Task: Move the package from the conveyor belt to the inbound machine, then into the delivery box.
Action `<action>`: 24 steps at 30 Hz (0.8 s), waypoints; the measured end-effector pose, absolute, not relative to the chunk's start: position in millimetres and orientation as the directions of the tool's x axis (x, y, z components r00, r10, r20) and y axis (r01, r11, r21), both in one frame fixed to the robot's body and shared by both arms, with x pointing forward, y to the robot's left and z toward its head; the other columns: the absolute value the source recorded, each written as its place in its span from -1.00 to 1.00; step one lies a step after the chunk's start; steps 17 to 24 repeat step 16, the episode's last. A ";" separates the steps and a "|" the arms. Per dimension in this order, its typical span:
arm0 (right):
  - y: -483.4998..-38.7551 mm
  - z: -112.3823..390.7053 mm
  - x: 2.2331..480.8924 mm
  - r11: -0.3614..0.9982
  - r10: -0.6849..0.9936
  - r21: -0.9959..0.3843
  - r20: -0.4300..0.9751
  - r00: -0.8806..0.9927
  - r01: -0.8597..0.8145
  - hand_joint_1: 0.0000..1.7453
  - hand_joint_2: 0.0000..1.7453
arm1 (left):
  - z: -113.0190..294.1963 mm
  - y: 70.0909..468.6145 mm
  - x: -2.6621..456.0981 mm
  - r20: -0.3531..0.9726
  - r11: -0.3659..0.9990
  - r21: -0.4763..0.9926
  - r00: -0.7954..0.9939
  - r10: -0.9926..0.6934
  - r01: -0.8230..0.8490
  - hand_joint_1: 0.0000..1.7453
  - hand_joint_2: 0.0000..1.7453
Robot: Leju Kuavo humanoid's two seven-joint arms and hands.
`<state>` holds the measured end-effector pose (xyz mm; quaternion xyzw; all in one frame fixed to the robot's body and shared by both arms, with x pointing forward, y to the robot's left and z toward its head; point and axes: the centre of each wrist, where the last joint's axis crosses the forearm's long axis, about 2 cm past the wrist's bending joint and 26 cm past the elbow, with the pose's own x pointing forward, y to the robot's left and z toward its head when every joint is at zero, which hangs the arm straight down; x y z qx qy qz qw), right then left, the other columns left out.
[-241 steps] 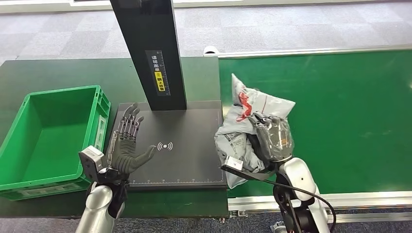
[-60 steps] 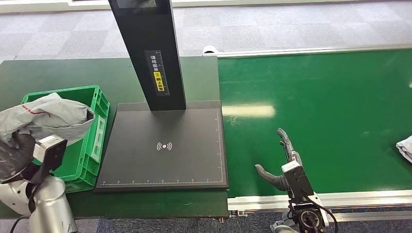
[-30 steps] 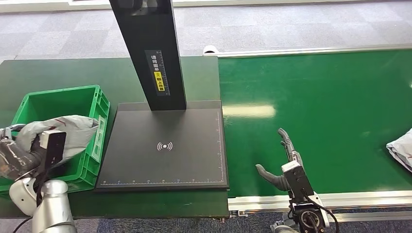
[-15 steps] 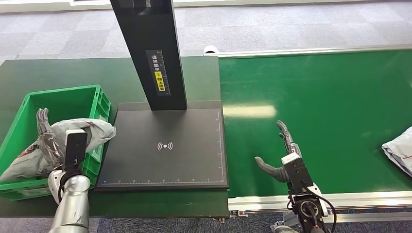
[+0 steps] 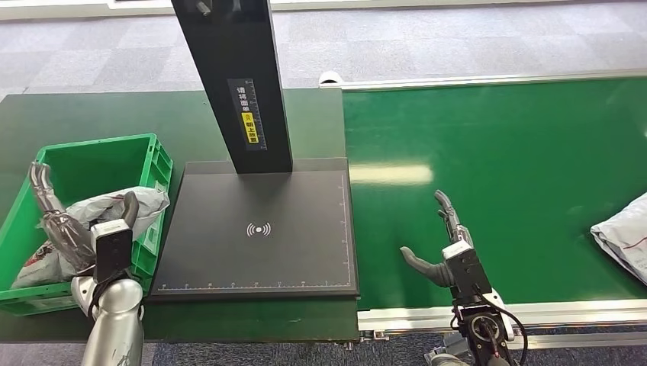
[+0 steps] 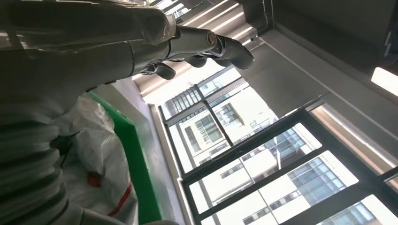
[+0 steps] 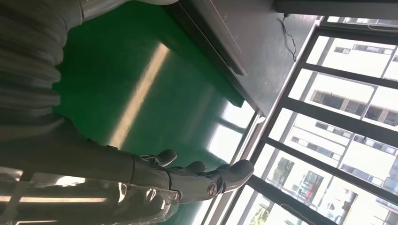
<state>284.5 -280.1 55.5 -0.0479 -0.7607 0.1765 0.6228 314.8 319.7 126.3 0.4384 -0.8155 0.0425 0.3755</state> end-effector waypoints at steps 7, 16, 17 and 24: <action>-282.2 55.5 284.8 0.936 0.285 -0.320 0.932 -0.223 -0.144 -1.00 1.00 | 190.2 313.5 296.3 0.461 0.538 0.142 -0.425 -0.779 -0.831 -1.00 1.00; -287.1 55.1 283.9 0.944 0.278 -0.309 0.935 -0.221 -0.119 -1.00 1.00 | 220.5 276.4 282.9 0.357 0.633 0.072 -0.572 -0.738 -0.771 -1.00 1.00; -287.1 55.1 283.9 0.944 0.278 -0.309 0.935 -0.221 -0.119 -1.00 1.00 | 220.5 276.4 282.9 0.357 0.633 0.072 -0.572 -0.738 -0.771 -1.00 1.00; -287.1 55.1 283.9 0.944 0.278 -0.309 0.935 -0.221 -0.119 -1.00 1.00 | 220.5 276.4 282.9 0.357 0.633 0.072 -0.572 -0.738 -0.771 -1.00 1.00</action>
